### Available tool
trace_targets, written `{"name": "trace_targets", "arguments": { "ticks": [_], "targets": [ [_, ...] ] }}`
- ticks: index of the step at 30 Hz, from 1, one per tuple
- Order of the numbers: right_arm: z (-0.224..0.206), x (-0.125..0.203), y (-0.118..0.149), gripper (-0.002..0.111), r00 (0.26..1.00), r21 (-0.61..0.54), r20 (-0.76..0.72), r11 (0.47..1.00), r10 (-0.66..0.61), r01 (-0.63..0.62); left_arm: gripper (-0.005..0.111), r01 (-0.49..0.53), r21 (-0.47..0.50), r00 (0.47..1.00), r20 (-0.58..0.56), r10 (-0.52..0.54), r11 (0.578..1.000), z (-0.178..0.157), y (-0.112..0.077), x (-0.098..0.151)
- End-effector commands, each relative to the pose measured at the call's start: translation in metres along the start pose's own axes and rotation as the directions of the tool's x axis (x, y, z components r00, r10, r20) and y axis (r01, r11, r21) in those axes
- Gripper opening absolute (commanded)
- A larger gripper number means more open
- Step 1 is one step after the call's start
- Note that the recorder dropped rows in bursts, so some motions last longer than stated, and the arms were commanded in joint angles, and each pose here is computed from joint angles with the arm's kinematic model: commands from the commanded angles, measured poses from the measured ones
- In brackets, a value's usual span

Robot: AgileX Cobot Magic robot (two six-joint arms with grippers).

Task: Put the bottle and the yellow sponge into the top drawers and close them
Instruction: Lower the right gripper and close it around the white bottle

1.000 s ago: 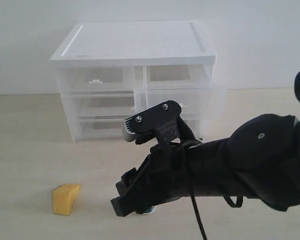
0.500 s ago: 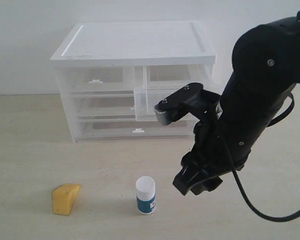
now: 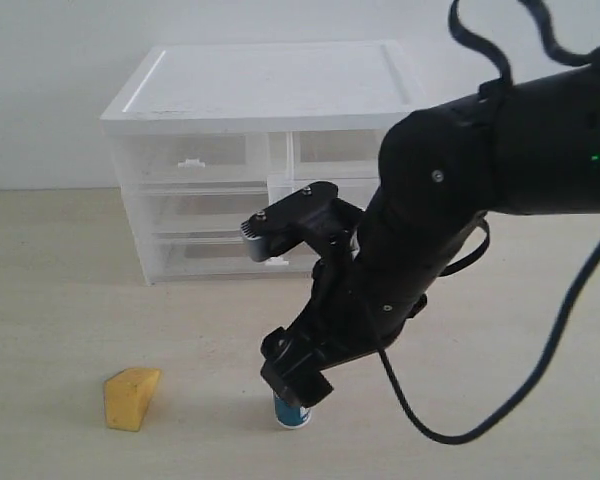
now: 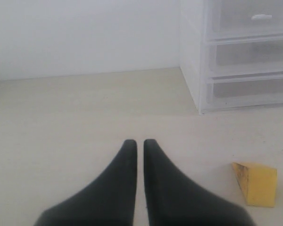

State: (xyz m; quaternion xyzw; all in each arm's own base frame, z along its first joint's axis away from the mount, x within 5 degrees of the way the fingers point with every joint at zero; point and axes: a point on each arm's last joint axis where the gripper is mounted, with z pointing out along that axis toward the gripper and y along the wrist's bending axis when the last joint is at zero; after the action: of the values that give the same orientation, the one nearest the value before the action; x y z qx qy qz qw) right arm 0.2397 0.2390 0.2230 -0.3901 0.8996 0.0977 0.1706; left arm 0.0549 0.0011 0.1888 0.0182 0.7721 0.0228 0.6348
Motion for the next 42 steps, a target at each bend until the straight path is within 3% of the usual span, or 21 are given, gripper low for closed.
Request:
{"name": "trace_targets", "arguments": {
  "ticks": [1, 14, 28, 35, 42],
  "targets": [
    [0.014, -0.017, -0.001, 0.086, 1.0, 0.0, 0.015, 1.0, -0.004, 0.004, 0.004, 0.008, 0.0, 1.0, 0.004, -0.008, 1.0, 0.0, 0.0, 0.001],
    [0.061, -0.029, -0.006, 0.08, 1.0, 0.016, 0.004, 0.999, -0.031, 0.031, 0.004, 0.008, 0.0, 1.0, 0.004, -0.008, 1.0, 0.0, 0.0, 0.001],
    [0.079, -0.031, -0.009, 0.079, 0.997, 0.033, 0.031, 0.997, -0.072, 0.07, 0.004, 0.008, 0.0, 1.0, 0.005, -0.008, 1.0, 0.0, 0.0, 0.001],
    [0.079, -0.029, -0.009, 0.061, 0.997, 0.031, 0.015, 0.997, -0.073, 0.072, 0.004, 0.008, 0.0, 1.0, 0.005, -0.008, 1.0, 0.0, 0.0, 0.001],
    [0.079, -0.027, -0.008, 0.061, 0.997, 0.026, -0.014, 0.997, -0.077, 0.077, 0.004, 0.008, 0.0, 1.0, 0.003, -0.008, 1.0, 0.0, 0.0, 0.001]
  ]
}}
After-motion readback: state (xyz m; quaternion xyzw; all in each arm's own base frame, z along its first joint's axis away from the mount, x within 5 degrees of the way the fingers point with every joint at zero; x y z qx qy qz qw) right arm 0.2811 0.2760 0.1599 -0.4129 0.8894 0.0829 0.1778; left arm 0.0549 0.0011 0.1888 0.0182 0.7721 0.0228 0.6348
